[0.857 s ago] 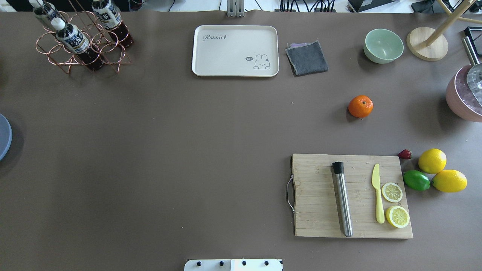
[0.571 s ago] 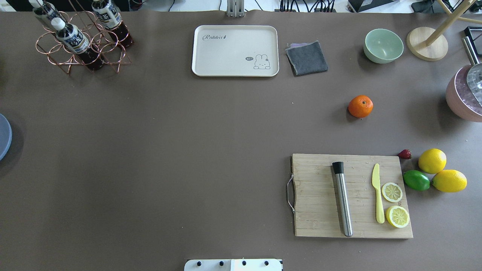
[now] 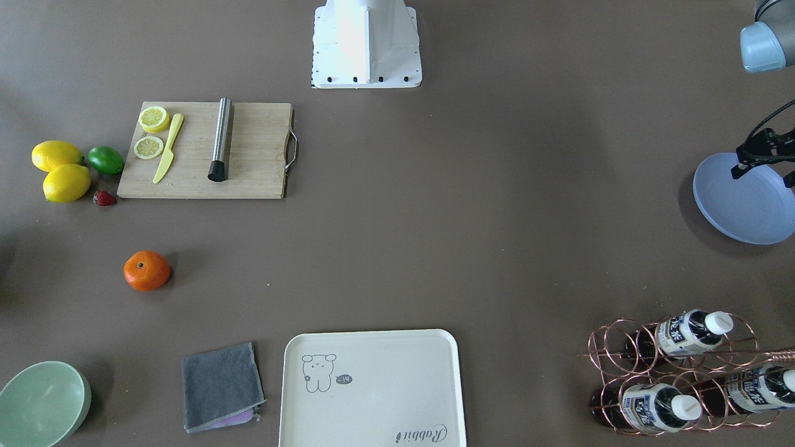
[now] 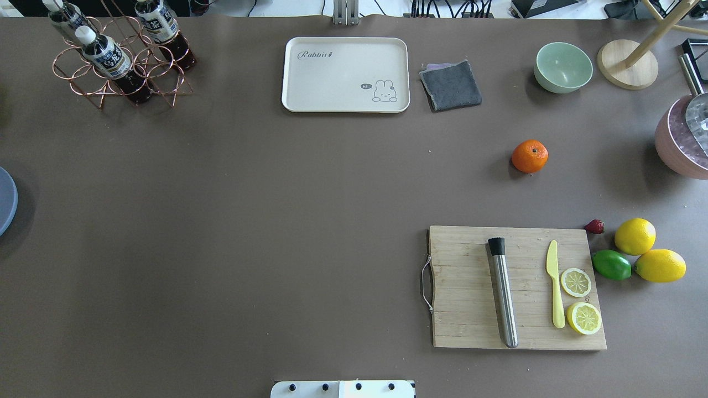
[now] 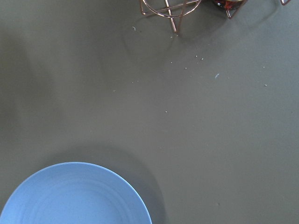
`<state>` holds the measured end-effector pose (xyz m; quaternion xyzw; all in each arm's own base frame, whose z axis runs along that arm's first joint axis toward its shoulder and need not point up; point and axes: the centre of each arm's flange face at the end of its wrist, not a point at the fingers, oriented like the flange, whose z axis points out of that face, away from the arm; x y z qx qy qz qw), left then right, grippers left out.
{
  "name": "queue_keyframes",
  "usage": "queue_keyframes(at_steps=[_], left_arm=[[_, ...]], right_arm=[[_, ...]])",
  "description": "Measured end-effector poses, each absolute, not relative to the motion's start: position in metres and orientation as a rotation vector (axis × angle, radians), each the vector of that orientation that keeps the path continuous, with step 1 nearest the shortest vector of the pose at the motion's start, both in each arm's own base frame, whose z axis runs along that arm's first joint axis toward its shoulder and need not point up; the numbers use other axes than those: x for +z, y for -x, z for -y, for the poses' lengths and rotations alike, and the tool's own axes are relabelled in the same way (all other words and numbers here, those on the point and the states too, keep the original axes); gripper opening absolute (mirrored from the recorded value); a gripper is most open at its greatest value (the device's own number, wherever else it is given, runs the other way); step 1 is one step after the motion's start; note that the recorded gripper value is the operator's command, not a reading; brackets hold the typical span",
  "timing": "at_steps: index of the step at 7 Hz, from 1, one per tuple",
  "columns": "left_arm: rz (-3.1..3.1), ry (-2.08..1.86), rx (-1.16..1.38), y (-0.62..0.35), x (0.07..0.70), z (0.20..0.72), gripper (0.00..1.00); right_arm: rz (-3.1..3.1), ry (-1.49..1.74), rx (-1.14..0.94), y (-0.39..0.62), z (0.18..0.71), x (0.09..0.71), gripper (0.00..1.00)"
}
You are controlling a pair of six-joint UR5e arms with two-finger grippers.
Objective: Pick orange to plate
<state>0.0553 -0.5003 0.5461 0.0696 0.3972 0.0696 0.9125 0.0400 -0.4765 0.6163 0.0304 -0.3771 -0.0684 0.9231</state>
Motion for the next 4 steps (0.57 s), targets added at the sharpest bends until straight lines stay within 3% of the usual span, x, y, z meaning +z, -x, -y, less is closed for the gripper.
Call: queue_keyframes(at_steps=[4], left_arm=[[-0.842,-0.139,0.089,-0.0451,0.5474,0.4977,0.98]], right_arm=[[0.774,-0.059,-0.139,-0.0396,0.476,0.6175,1.0]])
